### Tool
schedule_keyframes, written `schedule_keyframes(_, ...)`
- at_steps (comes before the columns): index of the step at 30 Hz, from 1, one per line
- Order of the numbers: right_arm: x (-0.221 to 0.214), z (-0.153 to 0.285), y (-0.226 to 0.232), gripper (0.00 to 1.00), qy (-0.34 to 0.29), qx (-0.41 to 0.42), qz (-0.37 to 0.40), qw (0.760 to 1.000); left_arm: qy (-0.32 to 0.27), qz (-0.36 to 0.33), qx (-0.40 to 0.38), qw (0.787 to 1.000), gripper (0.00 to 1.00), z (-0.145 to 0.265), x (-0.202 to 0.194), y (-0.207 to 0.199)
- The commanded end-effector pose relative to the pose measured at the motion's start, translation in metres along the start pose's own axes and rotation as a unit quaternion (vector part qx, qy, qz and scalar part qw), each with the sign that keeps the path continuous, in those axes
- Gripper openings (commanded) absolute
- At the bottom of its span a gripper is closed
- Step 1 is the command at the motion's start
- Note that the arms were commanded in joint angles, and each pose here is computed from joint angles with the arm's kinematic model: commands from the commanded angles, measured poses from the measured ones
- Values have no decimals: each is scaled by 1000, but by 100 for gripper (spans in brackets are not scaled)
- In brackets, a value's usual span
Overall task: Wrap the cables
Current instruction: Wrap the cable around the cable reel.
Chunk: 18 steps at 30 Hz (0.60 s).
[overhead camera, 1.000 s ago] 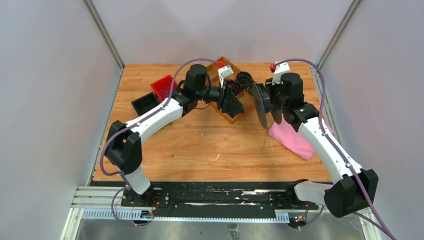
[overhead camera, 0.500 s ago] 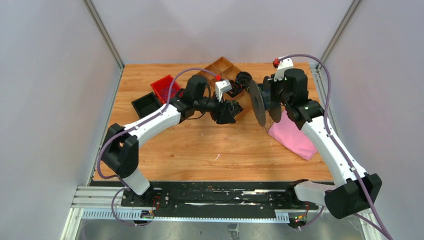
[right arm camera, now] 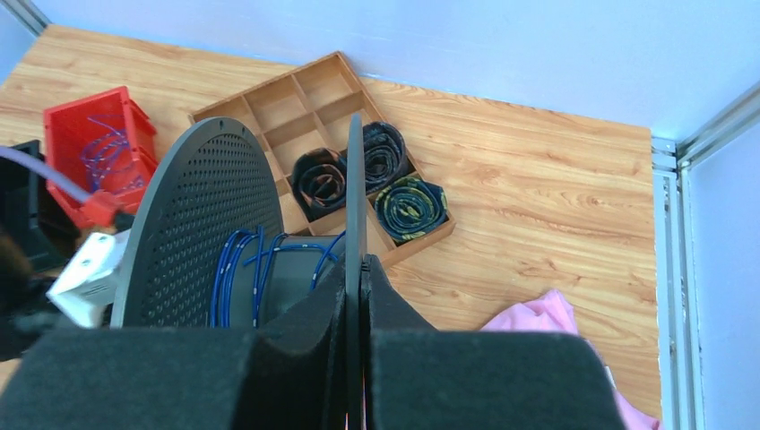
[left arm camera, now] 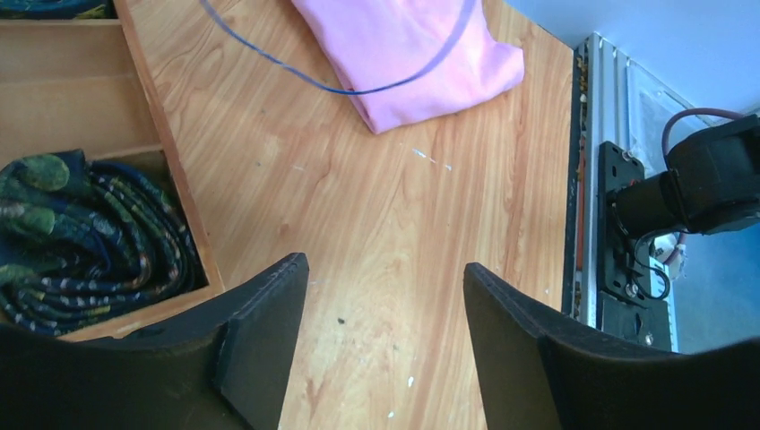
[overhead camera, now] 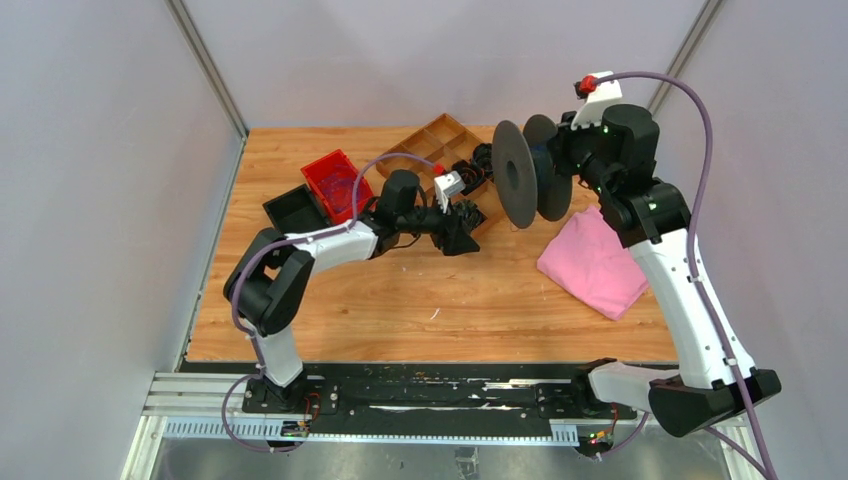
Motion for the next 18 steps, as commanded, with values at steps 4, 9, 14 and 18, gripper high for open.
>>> schedule_keyframes(4,37,26,11,1,-42,41,-30,998,-55,-17,-53,997,78,-30,25,3)
schedule_keyframes(9,42,33,14,1,-48,54,-33,997,-80,22,-103,991,83,-48,34,-6)
schedule_keyframes(14,44,38,15,1,-52,58,-33,996,-119,108,-139,977,85,-60,41,-9)
schedule_keyframes(18,46,38,17,1,-51,64,-35,996,-126,151,-91,976,84,-68,38,9)
Point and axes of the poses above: each gripper's point midway between its finger pads, its own z axis back along the fingers, its own y axis along the line the jaws close on, x = y × z, the point moved 3 cm from there along z, back along the fingers, and after that the axes turned 3 degrees about z, right-handed, at the moved point
